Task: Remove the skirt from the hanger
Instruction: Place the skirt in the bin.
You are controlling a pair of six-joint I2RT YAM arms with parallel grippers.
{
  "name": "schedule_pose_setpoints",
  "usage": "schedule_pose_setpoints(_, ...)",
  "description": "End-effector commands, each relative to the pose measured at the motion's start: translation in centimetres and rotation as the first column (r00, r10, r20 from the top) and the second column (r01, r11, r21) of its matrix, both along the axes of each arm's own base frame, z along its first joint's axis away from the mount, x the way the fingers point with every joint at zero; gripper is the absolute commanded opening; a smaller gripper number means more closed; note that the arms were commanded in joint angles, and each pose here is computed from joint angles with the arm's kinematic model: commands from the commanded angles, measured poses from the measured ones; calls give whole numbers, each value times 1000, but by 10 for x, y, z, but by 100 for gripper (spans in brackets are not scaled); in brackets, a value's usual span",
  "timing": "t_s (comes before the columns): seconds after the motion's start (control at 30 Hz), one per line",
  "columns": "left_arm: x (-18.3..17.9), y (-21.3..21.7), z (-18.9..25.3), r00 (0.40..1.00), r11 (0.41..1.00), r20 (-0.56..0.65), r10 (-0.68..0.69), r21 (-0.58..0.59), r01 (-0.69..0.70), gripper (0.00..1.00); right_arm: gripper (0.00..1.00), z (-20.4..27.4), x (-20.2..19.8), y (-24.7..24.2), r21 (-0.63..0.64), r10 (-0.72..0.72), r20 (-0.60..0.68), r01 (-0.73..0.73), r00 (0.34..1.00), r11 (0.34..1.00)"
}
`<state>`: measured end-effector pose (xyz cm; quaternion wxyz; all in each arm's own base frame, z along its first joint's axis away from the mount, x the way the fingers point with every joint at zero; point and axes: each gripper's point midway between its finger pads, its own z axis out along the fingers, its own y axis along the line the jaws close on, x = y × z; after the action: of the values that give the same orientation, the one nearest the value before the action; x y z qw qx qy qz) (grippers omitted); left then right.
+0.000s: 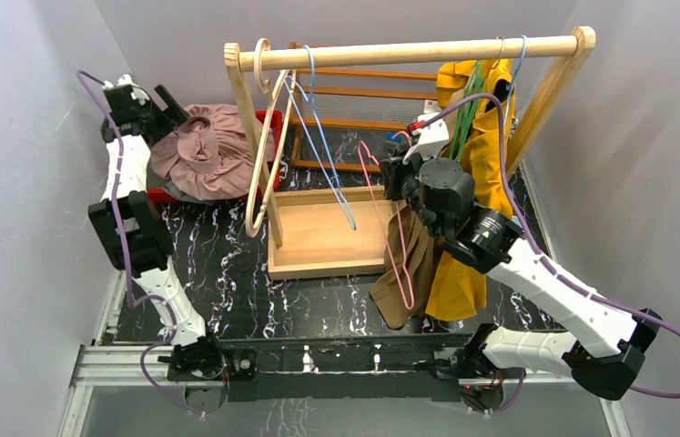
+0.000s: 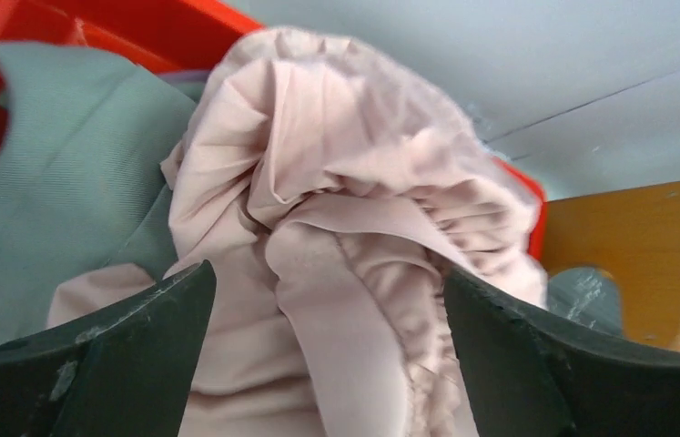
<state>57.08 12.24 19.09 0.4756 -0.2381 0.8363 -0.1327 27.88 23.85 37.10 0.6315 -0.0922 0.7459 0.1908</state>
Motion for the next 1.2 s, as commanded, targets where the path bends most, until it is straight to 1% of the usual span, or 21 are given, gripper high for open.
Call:
schedule_pose_setpoints(0.0, -31, 0, 107, 991, 994, 129, 29, 103, -43, 98, 0, 38, -5, -9, 102, -10, 72, 3, 997, 995)
schedule_pose_setpoints(0.13, -62, -17, 126, 990, 997, 135, 37, 60, -45, 98, 1, 35, -7, -11, 100, -8, 73, 1, 997, 995)
schedule_pose_setpoints(0.2, -81, -39, 125, 992, 998, 125, 17, 51, -24, 98, 2, 35, -8, -12, 104, -9, 78, 1, 997, 995)
schedule_pose_setpoints(0.23, -92, -54, 114, 995, 998, 98, -1, 55, -5, 96, 2, 36, -9, -13, 106, -9, 81, 1, 997, 994)
schedule_pose_setpoints(0.3, -113, -77, 102, 998, 994, 67, -21, 111, 13, 85, 2, 36, -10, -12, 109, -2, 84, -8, 996, 994)
schedule_pose_setpoints(0.33, -122, -89, 96, 998, 989, 58, -28, 148, 19, 77, 2, 37, -10, -11, 108, 4, 85, -14, 996, 994)
schedule_pose_setpoints(0.43, -150, -123, 85, 996, 976, 51, -69, 211, 56, 60, 2, 37, -12, -10, 105, 20, 82, -28, 996, 994)
schedule_pose_setpoints(0.5, -163, -128, 73, 997, 977, 40, -69, 205, 60, 52, 2, 36, -14, -12, 107, 19, 79, -27, 997, 994)
schedule_pose_setpoints(0.57, -169, -133, 51, 996, 978, 1, -89, 187, 87, 52, 2, 35, -15, -14, 116, 15, 79, -24, 997, 993)
schedule_pose_setpoints(0.63, -169, -135, 27, 993, 978, -61, -101, 176, 111, 53, 2, 35, -16, -14, 124, 18, 77, -27, 997, 992)
schedule_pose_setpoints(0.67, -164, -134, 11, 988, 976, -117, -104, 178, 124, 53, 2, 36, -16, -14, 126, 19, 77, -29, 997, 992)
schedule_pose_setpoints(0.73, -152, -127, -3, 979, 972, -175, -102, 190, 135, 50, 2, 38, -17, -15, 131, 17, 74, -26, 997, 991)
schedule_pose_setpoints(0.8, -132, -111, -6, 982, 975, -165, -86, 188, 117, 44, 2, 39, -18, -17, 135, 13, 71, -22, 997, 991)
schedule_pose_setpoints(0.87, -116, -97, -13, 983, 985, -164, -86, 131, 108, 40, 2, 41, -20, -20, 144, 6, 73, -17, 997, 989)
schedule_pose_setpoints(0.93, -102, -84, -24, 983, 991, -172, -60, 110, 80, 37, 2, 42, -21, -23, 152, -2, 71, -9, 997, 988)
schedule_pose_setpoints(1.03, -84, -72, -36, 986, 992, -165, -32, 117, 52, 34, 2, 42, -21, -22, 154, -1, 67, -9, 998, 988)
schedule_pose_setpoints(1.07, -79, -70, -45, 984, 992, -174, -26, 118, 47, 33, 2, 41, -20, -22, 150, -2, 64, -8, 998, 989)
schedule_pose_setpoints(1.17, -73, -66, -84, 967, 994, -252, -18, 97, 44, 31, 2, 44, -18, -21, 141, -5, 63, -4, 998, 990)
